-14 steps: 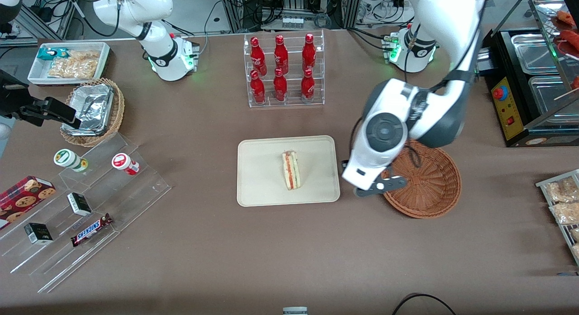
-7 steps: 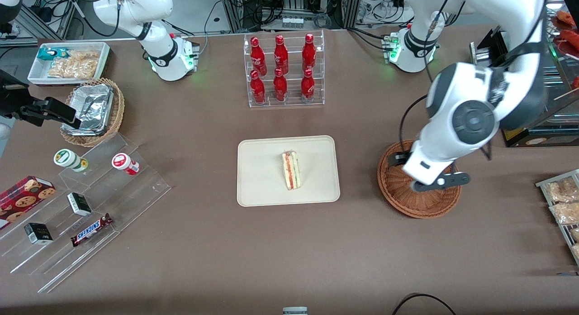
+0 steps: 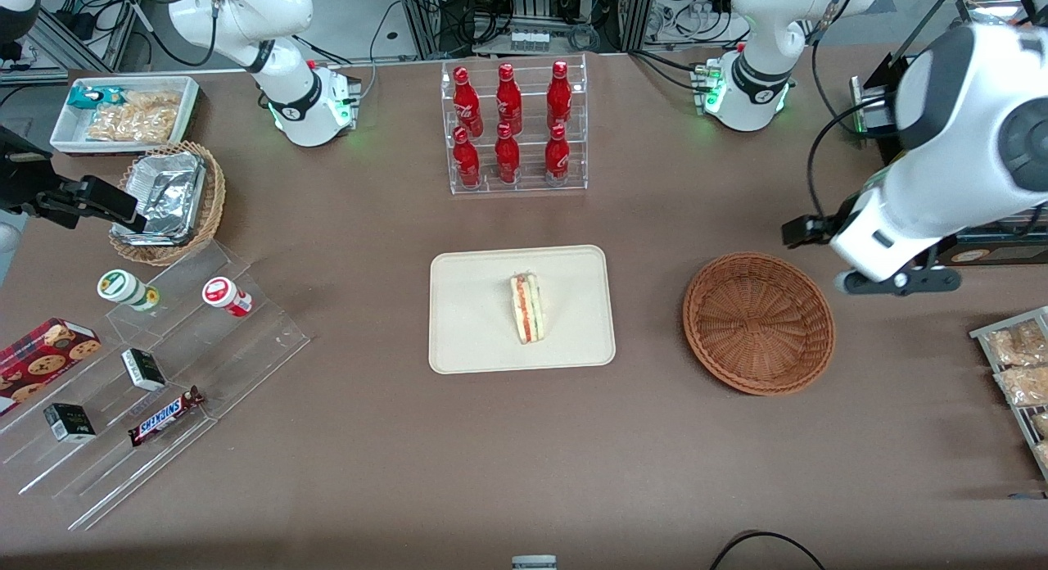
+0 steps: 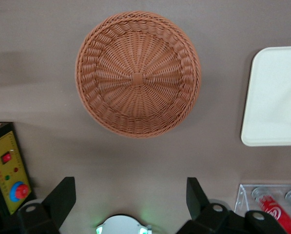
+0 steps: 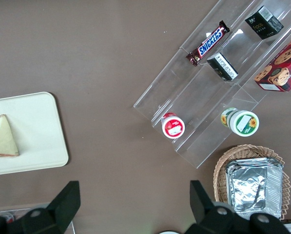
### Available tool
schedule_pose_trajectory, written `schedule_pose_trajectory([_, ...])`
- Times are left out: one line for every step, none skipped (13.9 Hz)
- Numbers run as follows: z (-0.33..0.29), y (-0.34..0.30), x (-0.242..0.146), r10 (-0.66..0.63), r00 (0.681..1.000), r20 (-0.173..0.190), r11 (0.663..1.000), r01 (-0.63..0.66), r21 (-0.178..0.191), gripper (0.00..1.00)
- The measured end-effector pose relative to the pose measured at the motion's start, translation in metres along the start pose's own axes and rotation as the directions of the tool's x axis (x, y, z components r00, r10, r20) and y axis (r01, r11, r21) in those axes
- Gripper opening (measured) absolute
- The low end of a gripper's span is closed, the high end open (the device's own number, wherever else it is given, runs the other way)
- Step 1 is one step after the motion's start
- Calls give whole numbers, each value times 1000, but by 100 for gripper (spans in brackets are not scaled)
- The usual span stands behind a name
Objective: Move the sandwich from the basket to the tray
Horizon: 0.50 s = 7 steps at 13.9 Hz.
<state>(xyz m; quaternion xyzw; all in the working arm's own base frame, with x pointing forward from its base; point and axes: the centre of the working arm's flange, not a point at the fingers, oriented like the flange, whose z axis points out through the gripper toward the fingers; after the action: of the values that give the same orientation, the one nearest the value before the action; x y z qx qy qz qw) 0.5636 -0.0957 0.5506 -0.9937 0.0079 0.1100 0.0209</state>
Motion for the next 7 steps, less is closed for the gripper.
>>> schedule_pose_trajectory([-8, -8, -7, 12, 1000, -4, 1000, -12, 0, 100])
schedule_pose_trajectory([-16, -16, -14, 17, 1000, -12, 1000, -17, 0, 100])
schedule_pose_trajectory([-24, -22, -19, 14, 1000, -25, 1000, -14, -1, 100])
schedule_pose_trajectory([-31, -27, -25, 7, 999, -39, 1000, -7, -2, 100])
schedule_pose_trajectory([-38, -32, -30, 0, 999, -53, 1000, 0, -2, 100])
schedule_pose_trajectory([-44, -37, -35, -7, 998, -66, 1000, 7, -1, 100])
schedule_pose_trajectory([-49, -42, -38, -18, 997, -77, 1000, 18, -1, 100])
